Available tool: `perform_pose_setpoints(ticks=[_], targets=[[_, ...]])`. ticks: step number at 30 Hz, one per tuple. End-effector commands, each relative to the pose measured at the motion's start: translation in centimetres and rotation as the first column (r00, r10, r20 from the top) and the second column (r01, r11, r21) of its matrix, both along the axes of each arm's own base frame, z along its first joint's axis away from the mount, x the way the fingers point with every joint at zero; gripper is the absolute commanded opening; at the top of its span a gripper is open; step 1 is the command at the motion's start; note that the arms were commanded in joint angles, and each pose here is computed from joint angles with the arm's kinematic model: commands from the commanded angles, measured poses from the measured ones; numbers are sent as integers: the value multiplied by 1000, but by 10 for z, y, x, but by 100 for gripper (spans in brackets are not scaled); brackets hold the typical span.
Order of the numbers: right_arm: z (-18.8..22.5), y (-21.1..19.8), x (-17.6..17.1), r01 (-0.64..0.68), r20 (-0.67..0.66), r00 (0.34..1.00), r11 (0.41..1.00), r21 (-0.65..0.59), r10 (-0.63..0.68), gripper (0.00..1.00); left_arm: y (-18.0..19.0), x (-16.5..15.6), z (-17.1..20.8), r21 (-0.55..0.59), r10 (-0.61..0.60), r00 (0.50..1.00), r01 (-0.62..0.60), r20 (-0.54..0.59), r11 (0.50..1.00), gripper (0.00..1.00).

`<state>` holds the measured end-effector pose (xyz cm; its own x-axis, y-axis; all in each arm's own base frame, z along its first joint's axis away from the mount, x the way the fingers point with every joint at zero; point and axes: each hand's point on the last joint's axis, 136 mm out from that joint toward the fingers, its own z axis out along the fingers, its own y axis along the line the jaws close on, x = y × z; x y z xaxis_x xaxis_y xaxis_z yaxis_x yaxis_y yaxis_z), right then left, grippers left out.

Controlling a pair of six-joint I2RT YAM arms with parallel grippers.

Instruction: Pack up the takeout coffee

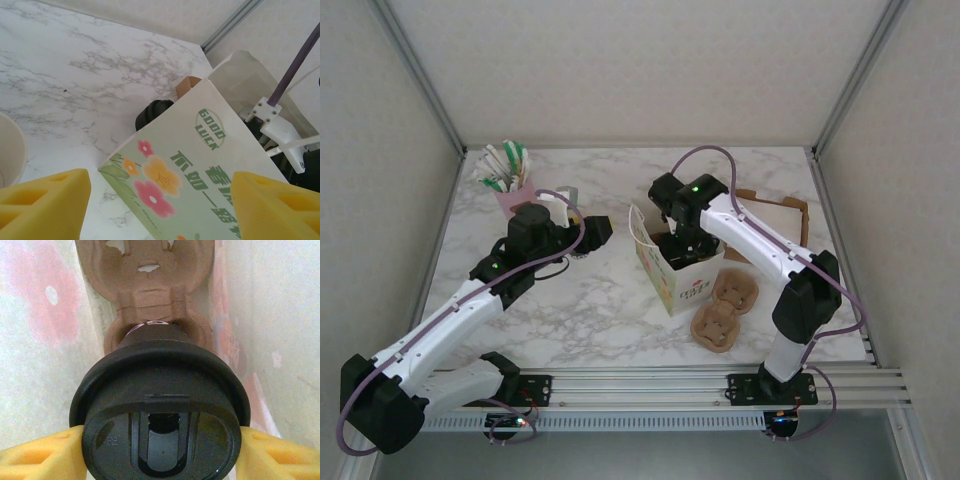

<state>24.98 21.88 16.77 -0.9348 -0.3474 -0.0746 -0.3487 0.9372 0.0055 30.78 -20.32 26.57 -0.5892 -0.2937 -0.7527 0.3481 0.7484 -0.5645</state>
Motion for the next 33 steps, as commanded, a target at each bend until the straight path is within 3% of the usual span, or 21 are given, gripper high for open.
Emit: perform_pose_setpoints(ticks=[1,33], targets=[[-6,-3,1,2,-8,1000,1000,-12,-3,68,0,-4,11,-13,-3,1000,3,24,1000,74],[-4,-6,-2,9,-16,1000,1000,-20,-9,68,-1,-4,11,-17,-4,1000,4,21,1000,74]])
